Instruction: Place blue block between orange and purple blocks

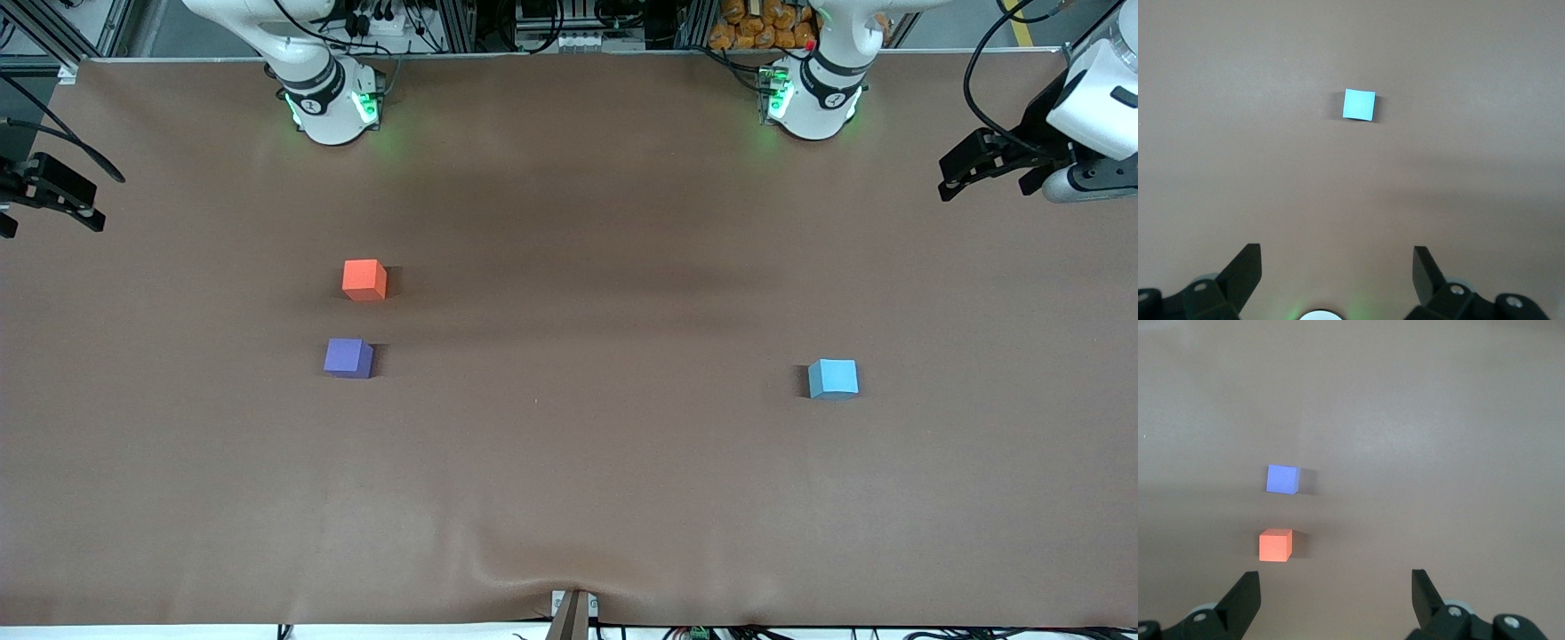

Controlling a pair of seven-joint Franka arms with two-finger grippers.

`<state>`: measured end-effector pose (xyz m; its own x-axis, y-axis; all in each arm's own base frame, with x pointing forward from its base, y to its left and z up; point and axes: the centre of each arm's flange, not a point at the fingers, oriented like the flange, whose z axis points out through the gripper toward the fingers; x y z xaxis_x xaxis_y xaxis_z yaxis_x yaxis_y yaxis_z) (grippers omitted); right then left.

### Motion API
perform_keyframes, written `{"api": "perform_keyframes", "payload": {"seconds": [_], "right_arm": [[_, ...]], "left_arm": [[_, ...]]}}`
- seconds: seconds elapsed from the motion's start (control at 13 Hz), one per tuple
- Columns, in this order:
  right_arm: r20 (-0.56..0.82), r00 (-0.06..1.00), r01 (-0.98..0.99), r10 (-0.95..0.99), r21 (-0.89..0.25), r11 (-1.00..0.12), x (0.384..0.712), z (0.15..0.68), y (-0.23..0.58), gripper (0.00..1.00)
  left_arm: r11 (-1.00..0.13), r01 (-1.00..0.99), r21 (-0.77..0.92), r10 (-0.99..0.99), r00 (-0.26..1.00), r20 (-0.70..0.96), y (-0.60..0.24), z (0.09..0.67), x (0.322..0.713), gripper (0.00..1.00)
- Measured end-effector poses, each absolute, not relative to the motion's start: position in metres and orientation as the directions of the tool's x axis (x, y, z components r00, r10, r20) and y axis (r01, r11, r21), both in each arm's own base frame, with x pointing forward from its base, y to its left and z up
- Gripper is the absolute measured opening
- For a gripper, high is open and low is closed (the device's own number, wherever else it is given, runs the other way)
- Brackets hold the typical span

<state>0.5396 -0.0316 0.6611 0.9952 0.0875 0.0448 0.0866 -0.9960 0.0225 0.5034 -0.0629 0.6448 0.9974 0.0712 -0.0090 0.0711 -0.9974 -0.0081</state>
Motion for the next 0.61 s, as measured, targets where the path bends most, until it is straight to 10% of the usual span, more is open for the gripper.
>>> {"api": "perform_keyframes", "payload": {"seconds": [0.61], "right_arm": [[0.045,0.995,0.086,0.087,0.022,-0.996,0.5396,0.6611,-0.0317,1.00]], "left_arm": [[-0.998,0.070,-0.009,0.070,0.997,-0.011,-0.0635,0.6476,0.5023,1.00]]}}
